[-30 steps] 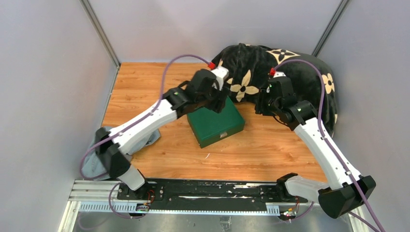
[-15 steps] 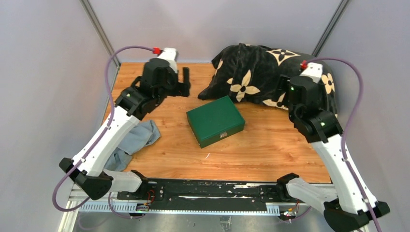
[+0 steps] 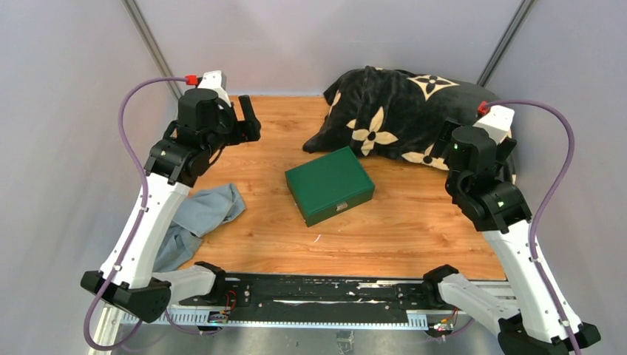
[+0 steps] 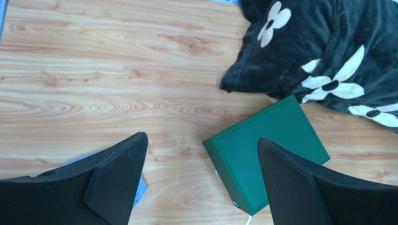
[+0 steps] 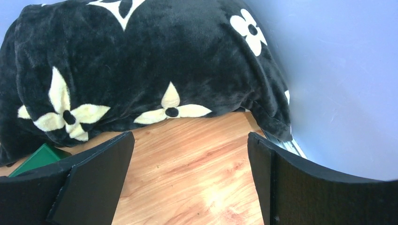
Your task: Organize the mixed jewelry
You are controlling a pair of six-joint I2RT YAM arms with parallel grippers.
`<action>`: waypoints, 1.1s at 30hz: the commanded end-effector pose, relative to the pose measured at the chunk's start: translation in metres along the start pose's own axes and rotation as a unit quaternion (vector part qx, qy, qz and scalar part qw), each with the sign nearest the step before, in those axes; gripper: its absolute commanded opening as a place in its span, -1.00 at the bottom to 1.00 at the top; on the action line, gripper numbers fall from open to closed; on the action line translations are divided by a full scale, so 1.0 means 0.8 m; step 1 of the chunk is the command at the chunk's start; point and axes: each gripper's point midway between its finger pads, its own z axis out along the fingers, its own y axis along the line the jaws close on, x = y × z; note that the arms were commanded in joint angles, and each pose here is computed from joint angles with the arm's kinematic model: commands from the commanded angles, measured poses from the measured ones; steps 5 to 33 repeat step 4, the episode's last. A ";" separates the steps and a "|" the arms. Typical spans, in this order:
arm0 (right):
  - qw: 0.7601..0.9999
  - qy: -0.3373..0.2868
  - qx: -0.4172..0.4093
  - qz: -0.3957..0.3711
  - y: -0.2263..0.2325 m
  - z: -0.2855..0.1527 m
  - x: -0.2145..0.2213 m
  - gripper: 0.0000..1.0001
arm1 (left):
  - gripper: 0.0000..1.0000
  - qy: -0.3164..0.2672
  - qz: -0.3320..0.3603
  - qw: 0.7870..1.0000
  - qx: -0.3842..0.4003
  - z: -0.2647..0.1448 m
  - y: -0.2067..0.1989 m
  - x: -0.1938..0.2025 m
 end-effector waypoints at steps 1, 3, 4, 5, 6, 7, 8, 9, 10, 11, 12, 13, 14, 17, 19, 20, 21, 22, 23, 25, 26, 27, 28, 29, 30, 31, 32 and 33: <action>1.000 -0.007 0.017 0.021 -0.006 0.002 -0.004 0.93 | 0.84 -0.006 -0.008 1.000 0.005 -0.007 -0.002 -0.005; 1.000 -0.007 0.016 0.021 -0.004 0.003 -0.006 0.94 | 0.83 -0.008 -0.003 1.000 0.011 -0.007 -0.003 -0.005; 1.000 -0.007 0.015 0.021 -0.003 0.004 -0.006 0.94 | 0.83 -0.009 -0.001 1.000 0.011 -0.007 -0.003 -0.005; 1.000 -0.007 0.015 0.021 -0.003 0.004 -0.006 0.94 | 0.83 -0.009 -0.001 1.000 0.011 -0.007 -0.003 -0.005; 1.000 -0.007 0.015 0.021 -0.003 0.004 -0.006 0.94 | 0.83 -0.009 -0.001 1.000 0.011 -0.007 -0.003 -0.005; 1.000 -0.007 0.015 0.021 -0.003 0.004 -0.006 0.94 | 0.83 -0.009 -0.001 1.000 0.011 -0.007 -0.003 -0.005; 1.000 -0.007 0.015 0.021 -0.003 0.004 -0.006 0.94 | 0.83 -0.009 -0.001 1.000 0.011 -0.007 -0.003 -0.005; 1.000 -0.007 0.015 0.021 -0.003 0.004 -0.006 0.94 | 0.83 -0.009 -0.001 1.000 0.011 -0.007 -0.003 -0.005; 1.000 -0.007 0.015 0.021 -0.003 0.004 -0.006 0.94 | 0.83 -0.009 -0.001 1.000 0.011 -0.007 -0.003 -0.005; 1.000 -0.007 0.015 0.021 -0.003 0.004 -0.006 0.94 | 0.83 -0.009 -0.001 1.000 0.011 -0.007 -0.003 -0.005; 1.000 -0.007 0.015 0.021 -0.003 0.004 -0.006 0.94 | 0.83 -0.009 -0.001 1.000 0.011 -0.007 -0.003 -0.005; 1.000 -0.007 0.015 0.021 -0.003 0.004 -0.006 0.94 | 0.83 -0.009 -0.001 1.000 0.011 -0.007 -0.003 -0.005; 1.000 -0.007 0.015 0.021 -0.003 0.004 -0.006 0.94 | 0.83 -0.009 -0.001 1.000 0.011 -0.007 -0.003 -0.005; 1.000 -0.007 0.015 0.021 -0.003 0.004 -0.006 0.94 | 0.83 -0.009 -0.001 1.000 0.011 -0.007 -0.003 -0.005; 1.000 -0.007 0.015 0.021 -0.003 0.004 -0.006 0.94 | 0.83 -0.009 -0.001 1.000 0.011 -0.007 -0.003 -0.005; 1.000 -0.007 0.015 0.021 -0.003 0.004 -0.006 0.94 | 0.83 -0.009 -0.001 1.000 0.011 -0.007 -0.003 -0.005; 1.000 -0.007 0.015 0.021 -0.003 0.004 -0.006 0.94 | 0.83 -0.009 -0.001 1.000 0.011 -0.007 -0.003 -0.005; 1.000 -0.007 0.015 0.021 -0.003 0.004 -0.006 0.94 | 0.83 -0.009 -0.001 1.000 0.011 -0.007 -0.003 -0.005; 1.000 -0.007 0.015 0.021 -0.003 0.004 -0.006 0.94 | 0.83 -0.009 -0.001 1.000 0.011 -0.007 -0.003 -0.005; 1.000 -0.007 0.015 0.021 -0.003 0.004 -0.006 0.94 | 0.83 -0.009 -0.001 1.000 0.011 -0.007 -0.003 -0.005; 1.000 -0.007 0.015 0.021 -0.003 0.004 -0.006 0.94 | 0.83 -0.009 -0.001 1.000 0.011 -0.007 -0.003 -0.005; 1.000 -0.007 0.015 0.021 -0.003 0.004 -0.006 0.94 | 0.83 -0.009 -0.001 1.000 0.011 -0.007 -0.003 -0.005; 1.000 -0.007 0.015 0.021 -0.003 0.004 -0.006 0.94 | 0.83 -0.009 -0.001 1.000 0.011 -0.007 -0.003 -0.005; 1.000 -0.007 0.015 0.021 -0.003 0.004 -0.006 0.94 | 0.83 -0.009 -0.001 1.000 0.011 -0.007 -0.003 -0.005; 1.000 -0.007 0.015 0.021 -0.003 0.004 -0.006 0.94 | 0.83 -0.009 -0.001 1.000 0.011 -0.007 -0.003 -0.005; 1.000 -0.007 0.015 0.021 -0.003 0.004 -0.006 0.94 | 0.83 -0.009 -0.001 1.000 0.011 -0.007 -0.003 -0.005; 1.000 -0.007 0.015 0.021 -0.003 0.004 -0.006 0.94 | 0.83 -0.009 -0.001 1.000 0.011 -0.007 -0.003 -0.005; 1.000 -0.007 0.015 0.021 -0.003 0.004 -0.006 0.94 | 0.83 -0.009 -0.001 1.000 0.011 -0.007 -0.003 -0.005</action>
